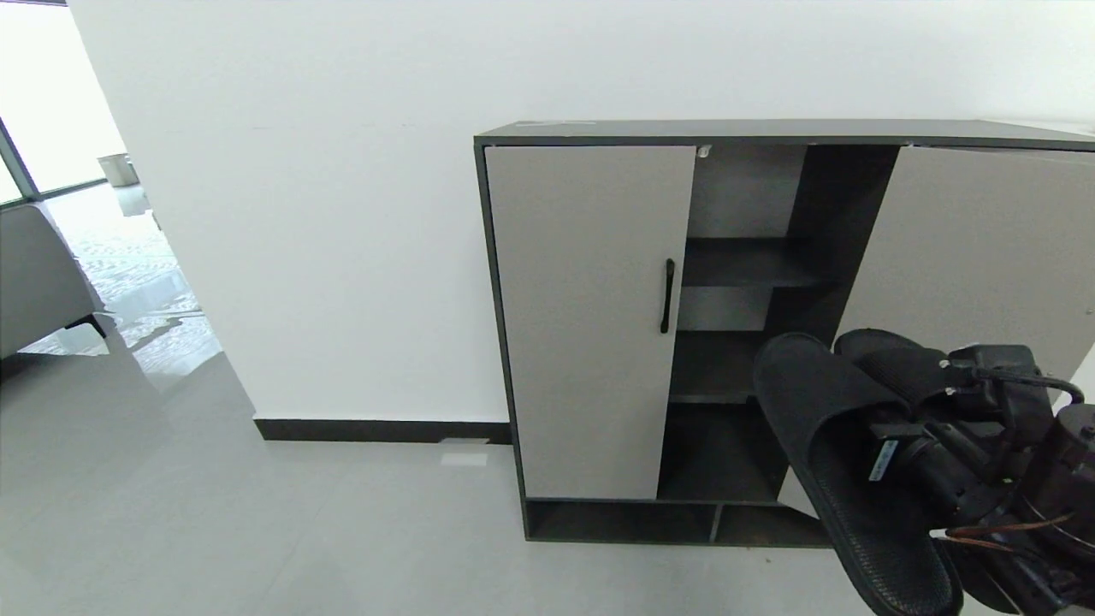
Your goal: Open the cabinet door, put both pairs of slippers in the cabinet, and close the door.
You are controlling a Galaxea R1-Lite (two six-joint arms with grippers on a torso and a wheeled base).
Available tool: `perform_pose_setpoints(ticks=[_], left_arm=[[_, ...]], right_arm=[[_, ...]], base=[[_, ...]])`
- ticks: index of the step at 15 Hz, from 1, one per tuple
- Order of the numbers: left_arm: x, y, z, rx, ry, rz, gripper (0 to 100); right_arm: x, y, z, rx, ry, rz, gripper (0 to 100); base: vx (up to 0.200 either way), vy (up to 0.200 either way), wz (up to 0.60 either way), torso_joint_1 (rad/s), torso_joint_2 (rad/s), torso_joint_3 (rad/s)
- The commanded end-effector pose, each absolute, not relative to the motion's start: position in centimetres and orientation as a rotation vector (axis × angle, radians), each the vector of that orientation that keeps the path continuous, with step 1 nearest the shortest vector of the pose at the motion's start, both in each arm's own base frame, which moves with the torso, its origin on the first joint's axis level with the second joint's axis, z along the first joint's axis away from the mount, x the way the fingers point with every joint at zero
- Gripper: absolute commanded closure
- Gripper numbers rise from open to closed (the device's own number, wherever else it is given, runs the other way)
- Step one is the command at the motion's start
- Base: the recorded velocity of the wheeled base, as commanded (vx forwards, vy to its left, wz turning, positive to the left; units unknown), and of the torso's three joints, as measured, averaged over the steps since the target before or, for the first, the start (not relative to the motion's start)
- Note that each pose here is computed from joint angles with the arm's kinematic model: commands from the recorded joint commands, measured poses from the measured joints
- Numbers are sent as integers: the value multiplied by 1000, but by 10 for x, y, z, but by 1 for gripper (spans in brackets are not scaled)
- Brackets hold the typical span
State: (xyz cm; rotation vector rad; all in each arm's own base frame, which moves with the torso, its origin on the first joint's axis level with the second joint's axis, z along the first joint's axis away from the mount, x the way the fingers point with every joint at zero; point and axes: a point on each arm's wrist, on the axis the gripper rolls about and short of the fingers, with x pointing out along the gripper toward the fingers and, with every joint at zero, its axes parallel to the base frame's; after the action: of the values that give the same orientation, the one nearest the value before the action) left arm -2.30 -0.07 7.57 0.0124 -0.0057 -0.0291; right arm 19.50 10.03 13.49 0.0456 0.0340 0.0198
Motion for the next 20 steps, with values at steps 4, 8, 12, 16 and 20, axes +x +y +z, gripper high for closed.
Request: perform_pose_setpoints(ticks=[4, 8, 12, 16, 20], left_arm=[[-23, -1, 76, 12, -3, -29, 100], [-23, -1, 76, 11, -3, -29, 100], [-23, -1, 76, 9, -3, -29, 100], [-23, -1, 76, 8, -3, -29, 100], [-23, -1, 76, 6, -3, -29, 100]], right_arm=[[211, 88, 147, 48, -18, -59, 100], [229, 84, 166, 54, -93, -102, 100], [266, 88, 185, 39, -77, -49, 100], [307, 102, 191, 28, -50, -37, 100], [337, 112, 191, 5, 6, -38, 100]], base=[[200, 0, 0, -1, 2, 4], [200, 0, 0, 0, -4, 2], [150, 0, 0, 2, 2, 3], [0, 0, 0, 0, 0, 0], [0, 0, 0, 0, 0, 0]])
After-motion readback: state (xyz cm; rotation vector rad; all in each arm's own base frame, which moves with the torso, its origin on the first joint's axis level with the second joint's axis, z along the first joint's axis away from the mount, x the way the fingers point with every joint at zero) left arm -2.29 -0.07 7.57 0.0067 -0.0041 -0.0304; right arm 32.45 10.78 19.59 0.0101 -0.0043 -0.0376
